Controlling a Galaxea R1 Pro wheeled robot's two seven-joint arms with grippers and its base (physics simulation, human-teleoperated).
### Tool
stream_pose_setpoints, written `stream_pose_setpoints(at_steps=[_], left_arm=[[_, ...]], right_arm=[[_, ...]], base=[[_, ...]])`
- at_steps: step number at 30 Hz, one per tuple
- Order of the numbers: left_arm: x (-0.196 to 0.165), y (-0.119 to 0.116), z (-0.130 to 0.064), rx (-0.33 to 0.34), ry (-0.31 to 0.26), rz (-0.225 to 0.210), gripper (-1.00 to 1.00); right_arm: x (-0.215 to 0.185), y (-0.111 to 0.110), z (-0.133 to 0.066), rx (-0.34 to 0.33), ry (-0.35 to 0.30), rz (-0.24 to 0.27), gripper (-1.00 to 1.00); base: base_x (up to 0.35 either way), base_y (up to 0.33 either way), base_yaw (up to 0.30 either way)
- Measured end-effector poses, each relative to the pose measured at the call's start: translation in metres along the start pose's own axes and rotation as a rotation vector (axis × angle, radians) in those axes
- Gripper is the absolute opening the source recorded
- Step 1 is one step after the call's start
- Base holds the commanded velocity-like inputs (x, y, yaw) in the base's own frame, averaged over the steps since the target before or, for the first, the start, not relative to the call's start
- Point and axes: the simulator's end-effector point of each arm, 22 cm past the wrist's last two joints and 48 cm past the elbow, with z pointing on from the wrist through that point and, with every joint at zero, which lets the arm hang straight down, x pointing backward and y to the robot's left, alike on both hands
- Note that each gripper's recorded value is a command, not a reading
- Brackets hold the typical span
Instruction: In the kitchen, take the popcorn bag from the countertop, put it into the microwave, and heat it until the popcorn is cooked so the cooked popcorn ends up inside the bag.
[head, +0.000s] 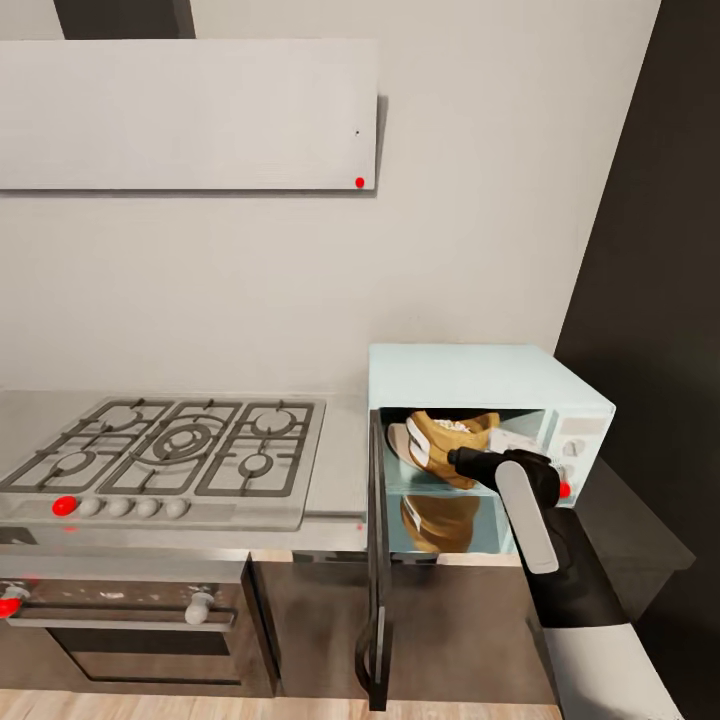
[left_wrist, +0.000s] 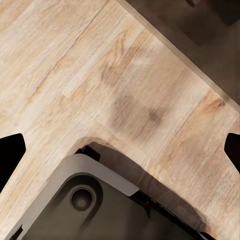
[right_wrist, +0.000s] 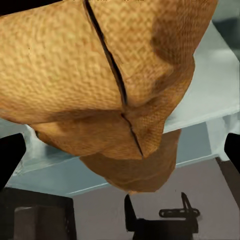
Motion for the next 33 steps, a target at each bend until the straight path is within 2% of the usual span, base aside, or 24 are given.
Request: stream_pose_setpoints(at_steps=[4,8,10,12,14,18,23,28,33], left_arm=[[0.0,0.0,0.0,0.001,0.0,-0.001,1.0],[0.0,-0.001,0.0,0.001,0.0,-0.002,1.0],[0.001,-0.001,0.0,0.003,0.001,-0.001,1.0],[0.001,-0.001,0.0,0.003,0.001,-0.001,1.0],[0.0,-0.001,0.0,0.003,0.0,-0.001,1.0],[0.0,-0.002,0.0,0.004,0.0,0.0,1.0],[0.0,-0.002,0.0,0.005,0.0,0.0,1.0],[0.0,-0.003,0.0,0.008,0.0,0.0,1.0],[0.0,-0.003,0.0,0.01,0.0,0.001,1.0]], right_arm=[[0.006,0.014,0.008,-0.051,0.0,0.005,1.0],[0.013,0.015,0.022,-0.056,-0.002,0.038,1.0],[0.012,0.022,0.03,-0.097,-0.016,0.058,1.0],[0.009,0.022,0.039,-0.097,-0.032,0.083,1.0],[0.011,0.023,0.047,-0.098,-0.027,0.092,1.0],[0.005,0.035,0.06,-0.148,-0.051,0.1,1.0],[-0.002,0.036,0.07,-0.144,-0.053,0.095,1.0],[-0.015,0.033,0.088,-0.114,-0.07,0.122,1.0],[-0.018,0.035,0.092,-0.109,-0.075,0.12,1.0]], base=[[0.0,0.0,0.0],[0.0,0.0,0.0],[0.0,0.0,0.0],[0.0,0.0,0.0],[0.0,0.0,0.0],[0.0,0.0,0.0],[0.0,0.0,0.0],[0.0,0.0,0.0],[0.0,0.0,0.0]])
